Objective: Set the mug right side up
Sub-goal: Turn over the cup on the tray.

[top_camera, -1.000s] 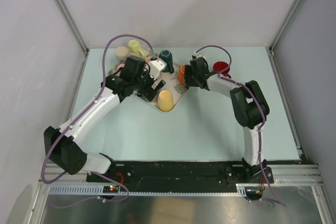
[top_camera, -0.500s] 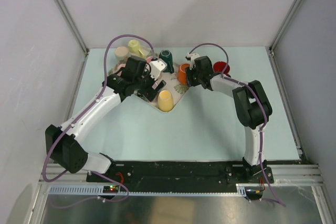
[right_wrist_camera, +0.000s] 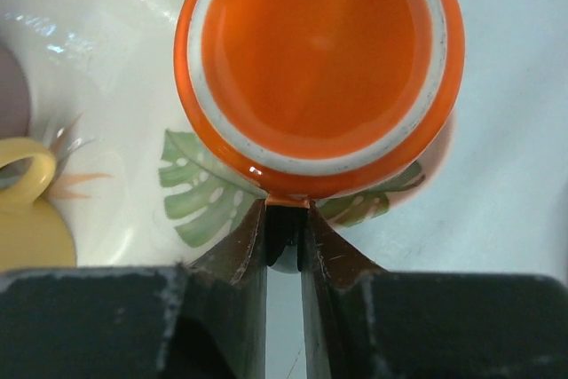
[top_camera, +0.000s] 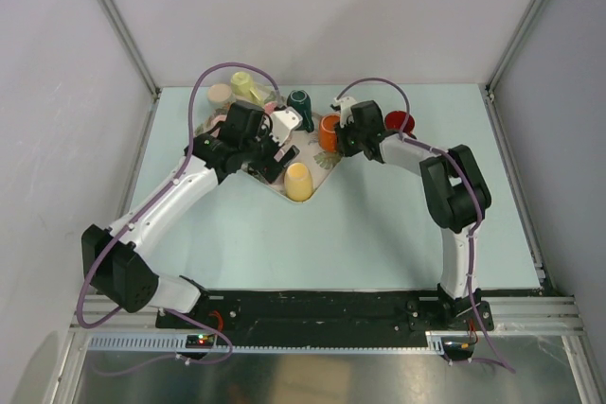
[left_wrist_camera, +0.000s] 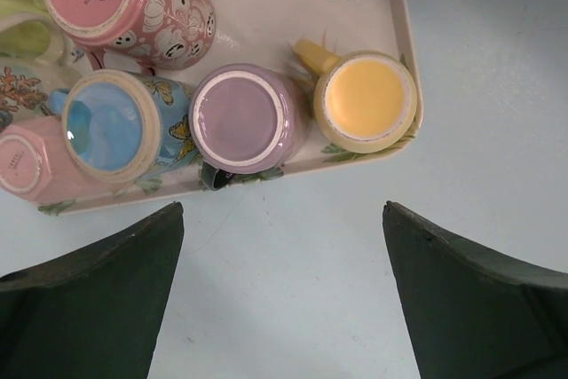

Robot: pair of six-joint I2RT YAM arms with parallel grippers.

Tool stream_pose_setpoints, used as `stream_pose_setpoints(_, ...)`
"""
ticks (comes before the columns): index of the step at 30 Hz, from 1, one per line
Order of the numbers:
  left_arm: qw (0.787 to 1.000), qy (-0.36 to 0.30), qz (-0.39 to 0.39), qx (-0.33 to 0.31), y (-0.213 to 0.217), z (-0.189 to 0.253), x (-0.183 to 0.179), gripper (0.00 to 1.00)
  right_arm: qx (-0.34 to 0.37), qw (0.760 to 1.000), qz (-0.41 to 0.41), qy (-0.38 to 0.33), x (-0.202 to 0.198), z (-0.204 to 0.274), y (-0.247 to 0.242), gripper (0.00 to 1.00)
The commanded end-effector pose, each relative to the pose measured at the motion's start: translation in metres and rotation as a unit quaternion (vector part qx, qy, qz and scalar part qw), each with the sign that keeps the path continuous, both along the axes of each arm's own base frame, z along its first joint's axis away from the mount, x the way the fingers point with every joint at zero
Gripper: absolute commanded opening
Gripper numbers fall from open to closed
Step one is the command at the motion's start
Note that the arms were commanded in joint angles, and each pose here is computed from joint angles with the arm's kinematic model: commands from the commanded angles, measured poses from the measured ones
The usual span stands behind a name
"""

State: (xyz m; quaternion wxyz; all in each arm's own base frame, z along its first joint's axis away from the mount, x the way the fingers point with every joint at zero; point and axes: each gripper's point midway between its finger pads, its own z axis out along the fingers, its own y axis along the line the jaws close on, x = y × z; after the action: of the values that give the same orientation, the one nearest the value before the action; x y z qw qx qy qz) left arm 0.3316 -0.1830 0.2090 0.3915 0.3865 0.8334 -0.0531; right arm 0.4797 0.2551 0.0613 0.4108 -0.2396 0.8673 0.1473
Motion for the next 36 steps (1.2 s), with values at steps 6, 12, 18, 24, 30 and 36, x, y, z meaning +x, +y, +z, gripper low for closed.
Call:
stream_pose_setpoints(6,0.992,-0.087,-0.089,0.013,-0.004,0.035,0.004,0.96,0.182,0.971,0.153,-0.017,-0.035,0.130,0.030,0.00)
stream_pose_setpoints(12,0.956,-0.241,-0.169,0.006,-0.020,0.081,0.014,0.99,0.308,0.930,0.190,0.061,-0.065,0.200,0.022,0.00)
stream_pose_setpoints(18,0.859,-0.454,-0.234,0.036,-0.038,0.129,0.020,1.00,0.398,0.884,0.221,0.109,-0.078,0.244,0.021,0.00)
stream_pose_setpoints(24,0.771,-0.571,-0.269,0.080,-0.053,0.150,0.022,1.00,0.416,0.854,0.283,0.133,-0.114,0.264,0.031,0.00)
stream_pose_setpoints(30,0.714,-0.634,-0.279,0.106,-0.067,0.148,0.027,1.00,0.410,0.834,0.344,0.132,-0.149,0.276,0.038,0.00)
stream_pose_setpoints(36,0.652,-0.698,-0.267,0.130,-0.075,0.155,0.031,0.99,0.407,0.826,0.363,0.143,-0.165,0.276,0.037,0.00)
